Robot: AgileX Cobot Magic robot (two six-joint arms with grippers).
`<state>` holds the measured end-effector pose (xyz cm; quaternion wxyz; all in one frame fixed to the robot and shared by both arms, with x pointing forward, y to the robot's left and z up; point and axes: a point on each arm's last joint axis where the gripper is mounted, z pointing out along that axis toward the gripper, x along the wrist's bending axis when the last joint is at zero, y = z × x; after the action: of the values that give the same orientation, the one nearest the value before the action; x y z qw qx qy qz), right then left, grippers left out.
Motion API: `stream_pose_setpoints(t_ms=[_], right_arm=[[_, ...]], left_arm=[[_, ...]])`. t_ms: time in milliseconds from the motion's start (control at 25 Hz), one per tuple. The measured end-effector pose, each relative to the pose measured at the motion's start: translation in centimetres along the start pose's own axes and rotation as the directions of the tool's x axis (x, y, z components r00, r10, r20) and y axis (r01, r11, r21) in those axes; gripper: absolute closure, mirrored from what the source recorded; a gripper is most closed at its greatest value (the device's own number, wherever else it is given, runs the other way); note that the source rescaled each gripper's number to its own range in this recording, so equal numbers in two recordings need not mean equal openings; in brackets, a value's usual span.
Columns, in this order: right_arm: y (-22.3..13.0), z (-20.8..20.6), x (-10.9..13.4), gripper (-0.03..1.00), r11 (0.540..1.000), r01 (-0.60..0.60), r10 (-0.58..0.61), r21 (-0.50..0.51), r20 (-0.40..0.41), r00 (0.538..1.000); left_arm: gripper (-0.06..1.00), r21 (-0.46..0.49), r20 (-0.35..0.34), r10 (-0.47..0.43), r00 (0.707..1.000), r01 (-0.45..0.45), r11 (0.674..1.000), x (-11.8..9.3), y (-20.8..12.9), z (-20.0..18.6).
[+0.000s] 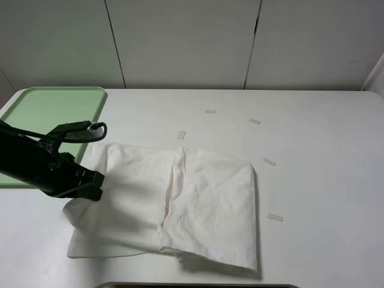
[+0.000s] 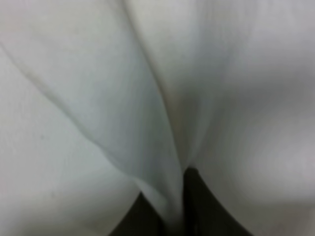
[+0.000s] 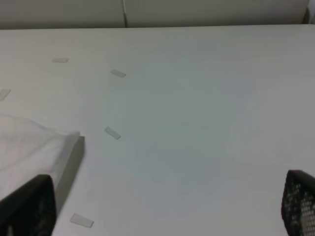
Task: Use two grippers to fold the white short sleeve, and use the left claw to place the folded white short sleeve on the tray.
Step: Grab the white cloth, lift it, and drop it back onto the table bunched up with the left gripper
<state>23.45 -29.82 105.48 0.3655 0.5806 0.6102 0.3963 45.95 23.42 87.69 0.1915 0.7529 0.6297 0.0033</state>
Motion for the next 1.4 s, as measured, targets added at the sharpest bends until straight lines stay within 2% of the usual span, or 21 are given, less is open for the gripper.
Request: stream_pose_setpoints(t_ms=[160,440,720,920,1000,1040,1080,1280,1400], right_arm=[[0.0,0.0,0.0,-0.03,1.000,0.000,0.000,0.000,0.000,1.000],[0.0,0.0,0.0,-0.03,1.000,0.000,0.000,0.000,0.000,1.000],[0.0,0.0,0.0,-0.03,1.000,0.000,0.000,0.000,0.000,1.000],[0.0,0.0,0.0,-0.03,1.000,0.000,0.000,0.000,0.000,1.000],[0.0,0.0,0.0,-0.03,1.000,0.000,0.000,0.000,0.000,1.000],[0.0,0.0,0.0,-0.03,1.000,0.000,0.000,0.000,0.000,1.000],[0.0,0.0,0.0,-0.03,1.000,0.000,0.000,0.000,0.000,1.000],[0.0,0.0,0.0,-0.03,1.000,0.000,0.000,0.000,0.000,1.000],[0.0,0.0,0.0,-0.03,1.000,0.000,0.000,0.000,0.000,1.000]], left_arm=[[0.91,-0.105,0.002,0.042,0.999,-0.042,0.994,-0.6,0.8,-2.4],[0.91,-0.180,0.018,0.072,0.997,-0.067,0.981,-1.3,1.1,-4.4],[0.91,-0.193,0.065,0.074,0.995,-0.060,0.979,-2.0,1.9,-5.2],[0.91,-0.228,0.099,0.109,0.989,-0.084,0.970,-3.4,3.3,-5.8],[0.91,-0.261,0.131,0.138,0.982,-0.100,0.960,-4.9,4.6,-6.2],[0.91,-0.261,0.131,0.138,0.982,-0.100,0.960,-4.9,4.6,-6.2],[0.91,-0.276,0.161,0.149,0.976,-0.101,0.956,-6.0,5.7,-6.1],[0.91,-0.248,0.197,0.180,0.964,-0.128,0.960,-7.8,6.6,-4.4],[0.91,-0.226,0.235,0.236,0.943,-0.183,0.957,-10.8,7.1,-2.3]])
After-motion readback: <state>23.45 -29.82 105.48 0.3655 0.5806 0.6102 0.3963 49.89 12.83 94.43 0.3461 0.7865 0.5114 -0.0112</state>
